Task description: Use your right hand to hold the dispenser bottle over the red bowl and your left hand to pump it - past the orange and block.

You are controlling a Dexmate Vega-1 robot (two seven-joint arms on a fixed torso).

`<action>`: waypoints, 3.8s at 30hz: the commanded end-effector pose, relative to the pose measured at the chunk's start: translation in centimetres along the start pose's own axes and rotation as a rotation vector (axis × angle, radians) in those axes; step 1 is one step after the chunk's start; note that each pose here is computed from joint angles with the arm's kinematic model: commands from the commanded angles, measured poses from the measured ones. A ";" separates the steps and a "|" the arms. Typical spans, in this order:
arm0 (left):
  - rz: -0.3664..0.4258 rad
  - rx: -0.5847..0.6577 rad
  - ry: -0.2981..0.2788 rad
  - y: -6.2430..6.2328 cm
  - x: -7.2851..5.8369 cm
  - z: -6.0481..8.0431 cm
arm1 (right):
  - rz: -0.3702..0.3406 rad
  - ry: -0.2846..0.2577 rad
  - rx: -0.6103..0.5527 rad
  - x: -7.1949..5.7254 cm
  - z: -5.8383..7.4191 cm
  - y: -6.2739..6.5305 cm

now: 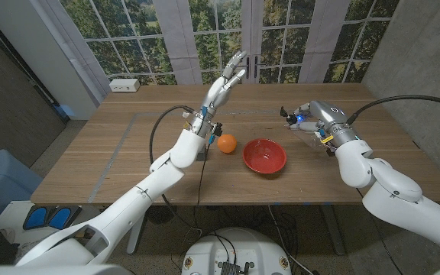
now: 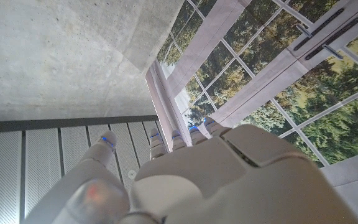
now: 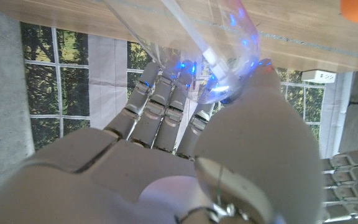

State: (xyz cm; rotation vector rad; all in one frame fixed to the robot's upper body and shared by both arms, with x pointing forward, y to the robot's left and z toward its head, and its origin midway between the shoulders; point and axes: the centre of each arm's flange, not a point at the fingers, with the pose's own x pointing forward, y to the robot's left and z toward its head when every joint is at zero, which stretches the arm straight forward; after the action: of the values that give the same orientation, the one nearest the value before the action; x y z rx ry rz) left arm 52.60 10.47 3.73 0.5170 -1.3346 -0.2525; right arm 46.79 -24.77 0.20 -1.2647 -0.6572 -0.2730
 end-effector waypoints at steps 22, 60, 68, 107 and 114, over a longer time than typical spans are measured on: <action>0.238 -0.338 0.084 6.6 -3.0 -2.1 | -0.181 0.096 0.198 -0.3 -4.1 -1.6; 0.268 -0.413 0.339 8.8 -5.2 -6.5 | -0.449 0.086 0.670 1.8 -7.5 1.6; 0.283 -0.417 0.386 9.2 -5.9 -7.3 | -0.465 0.130 0.674 2.4 -8.4 2.2; 0.293 -0.469 0.576 9.5 -8.0 -11.3 | -0.508 0.357 0.734 4.4 -13.6 7.3; 0.289 -0.471 0.576 9.6 -8.0 -11.4 | -0.489 0.370 0.740 4.5 -13.9 7.7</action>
State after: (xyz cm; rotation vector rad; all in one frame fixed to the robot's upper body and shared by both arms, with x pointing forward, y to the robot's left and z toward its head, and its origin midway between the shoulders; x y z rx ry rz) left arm 60.26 24.72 0.09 -0.0154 -0.7472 -0.1528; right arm 57.80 -34.39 -4.64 -0.3286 -0.6885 -0.5884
